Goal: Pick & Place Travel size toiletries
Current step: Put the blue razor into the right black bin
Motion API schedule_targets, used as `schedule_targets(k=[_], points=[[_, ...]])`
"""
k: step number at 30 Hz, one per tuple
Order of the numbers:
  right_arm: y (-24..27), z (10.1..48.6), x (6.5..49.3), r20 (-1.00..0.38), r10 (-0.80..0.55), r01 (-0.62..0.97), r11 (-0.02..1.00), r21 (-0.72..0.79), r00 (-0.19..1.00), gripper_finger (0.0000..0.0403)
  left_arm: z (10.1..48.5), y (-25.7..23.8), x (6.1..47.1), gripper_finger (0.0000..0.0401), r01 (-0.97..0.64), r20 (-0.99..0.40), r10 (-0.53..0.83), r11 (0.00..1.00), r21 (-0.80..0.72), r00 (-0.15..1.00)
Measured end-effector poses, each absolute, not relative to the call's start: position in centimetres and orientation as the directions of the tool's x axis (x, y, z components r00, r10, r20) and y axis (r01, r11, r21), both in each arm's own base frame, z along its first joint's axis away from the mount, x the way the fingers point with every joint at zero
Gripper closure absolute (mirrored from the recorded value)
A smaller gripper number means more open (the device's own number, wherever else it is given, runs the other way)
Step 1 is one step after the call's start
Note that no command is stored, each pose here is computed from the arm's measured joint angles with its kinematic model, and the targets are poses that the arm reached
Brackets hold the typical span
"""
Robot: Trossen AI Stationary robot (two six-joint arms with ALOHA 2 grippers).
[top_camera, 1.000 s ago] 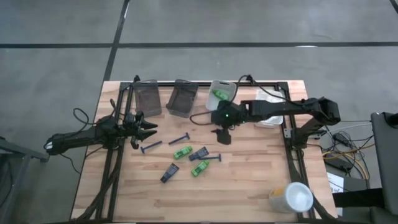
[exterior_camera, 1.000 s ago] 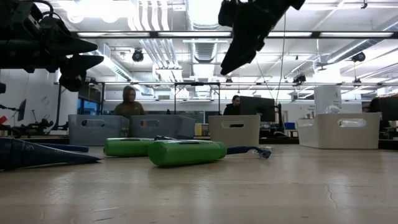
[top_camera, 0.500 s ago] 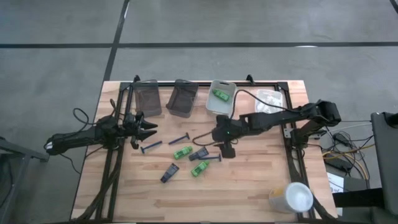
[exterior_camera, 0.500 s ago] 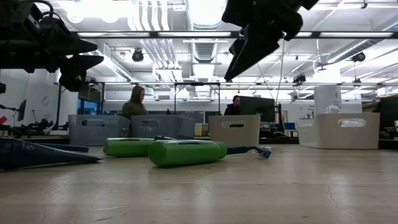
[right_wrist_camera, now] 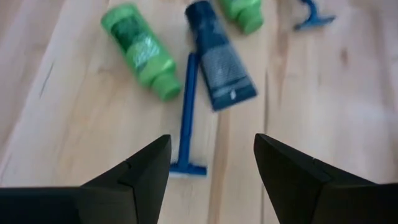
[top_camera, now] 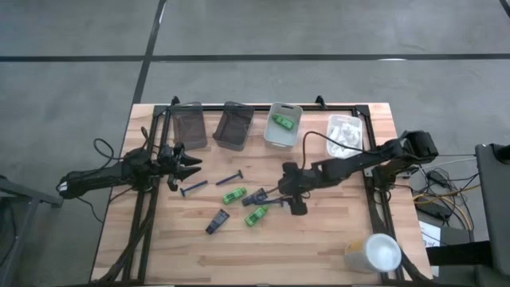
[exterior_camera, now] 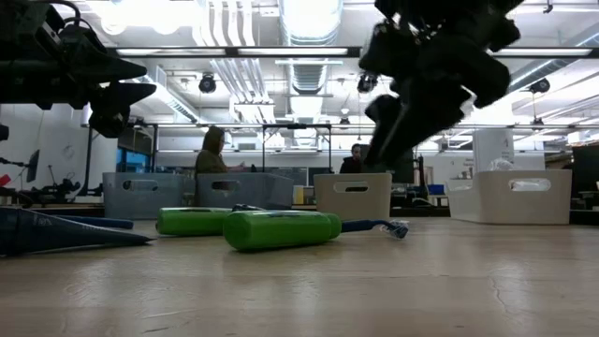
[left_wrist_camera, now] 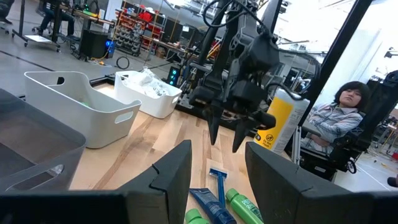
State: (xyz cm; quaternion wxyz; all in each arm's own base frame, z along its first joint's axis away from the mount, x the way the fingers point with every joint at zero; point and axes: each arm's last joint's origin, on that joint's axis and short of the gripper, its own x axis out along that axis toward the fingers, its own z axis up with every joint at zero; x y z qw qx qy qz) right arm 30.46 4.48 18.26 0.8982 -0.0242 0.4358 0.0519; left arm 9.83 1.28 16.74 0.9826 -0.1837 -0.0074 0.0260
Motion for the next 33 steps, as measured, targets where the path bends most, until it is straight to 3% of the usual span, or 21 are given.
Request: schedule_targets(k=[5,11,16,23,33], points=[[4.9,16.7,29.0,-0.78,0.089,-0.103,0.994,0.032,0.619,0.0164,16.7,1.3,9.8,0.0245,-0.048,0.005,0.054,0.931,-0.361,0.999],[4.3,15.9,26.0,-0.679,0.102,0.023,0.985,0.173,0.727,0.0149,16.7,1.3,9.8,0.0245,-0.049,0.005,0.054,0.931,-0.361,0.999],[3.7,15.4,22.4,-0.599,0.112,0.026,0.976,0.217,0.793,0.0135,16.7,1.3,9.8,0.0245,-0.049,0.005,0.054,0.931,-0.361,0.999],[3.0,15.0,18.3,-0.372,0.125,-0.09,0.99,0.108,0.92,0.0114,16.7,1.3,9.8,0.0245,-0.05,0.004,0.055,0.931,-0.361,0.998],[2.3,14.2,14.3,-0.196,0.134,-0.129,0.991,0.038,0.971,0.0082,16.7,1.3,9.8,0.0245,-0.05,0.005,0.055,0.931,-0.361,0.998]])
